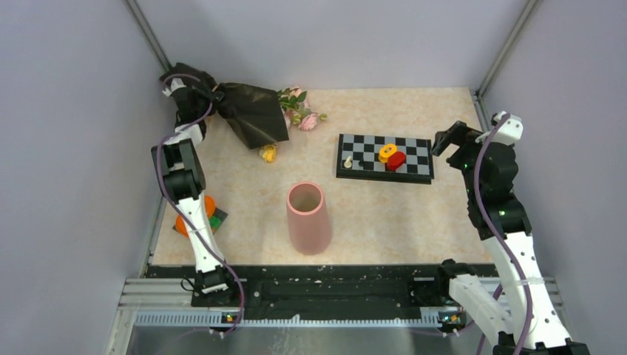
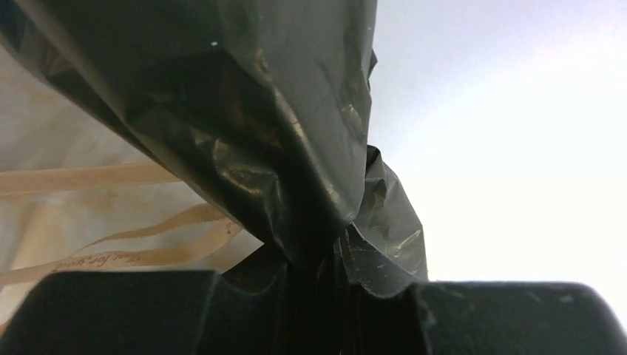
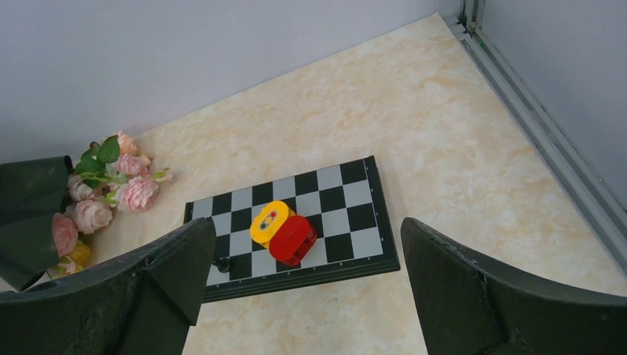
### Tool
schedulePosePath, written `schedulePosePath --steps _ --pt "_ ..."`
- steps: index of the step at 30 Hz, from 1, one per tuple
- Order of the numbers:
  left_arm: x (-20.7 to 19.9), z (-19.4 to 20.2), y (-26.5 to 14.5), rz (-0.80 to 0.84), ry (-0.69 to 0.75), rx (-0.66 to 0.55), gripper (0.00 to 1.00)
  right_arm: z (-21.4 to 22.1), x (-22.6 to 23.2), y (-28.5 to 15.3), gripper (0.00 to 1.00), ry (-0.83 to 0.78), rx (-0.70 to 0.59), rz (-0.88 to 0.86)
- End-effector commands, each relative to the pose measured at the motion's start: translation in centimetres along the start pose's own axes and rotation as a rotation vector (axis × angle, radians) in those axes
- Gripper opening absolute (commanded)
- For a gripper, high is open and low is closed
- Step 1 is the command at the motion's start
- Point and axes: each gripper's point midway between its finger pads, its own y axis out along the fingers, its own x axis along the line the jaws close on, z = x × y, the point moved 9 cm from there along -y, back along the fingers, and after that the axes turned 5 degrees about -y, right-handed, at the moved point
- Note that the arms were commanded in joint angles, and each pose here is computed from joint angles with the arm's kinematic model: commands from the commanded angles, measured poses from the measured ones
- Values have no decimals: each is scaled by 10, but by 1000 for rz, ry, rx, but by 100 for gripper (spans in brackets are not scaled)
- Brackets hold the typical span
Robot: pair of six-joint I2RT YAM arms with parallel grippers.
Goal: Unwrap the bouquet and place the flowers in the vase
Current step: Adjust the fake flower at the center of the board.
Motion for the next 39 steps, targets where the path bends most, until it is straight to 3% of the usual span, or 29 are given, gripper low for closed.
schedulePosePath --steps 1,17,28,34,39 --pt "-83 -34 -36 238 83 -118 10 -14 2 -3 98 6 -55 -21" --pt "-104 -34 -110 306 170 -243 8 -15 -1 -17 98 -7 -57 -30" --pt "-108 -30 -150 381 163 -257 6 -13 54 8 98 -10 24 -534" --pt "-121 -31 -173 415 231 -303 6 -3 87 18 98 -22 105 -657" --pt "-149 -41 -195 445 337 -362 6 7 96 9 98 -64 96 -723"
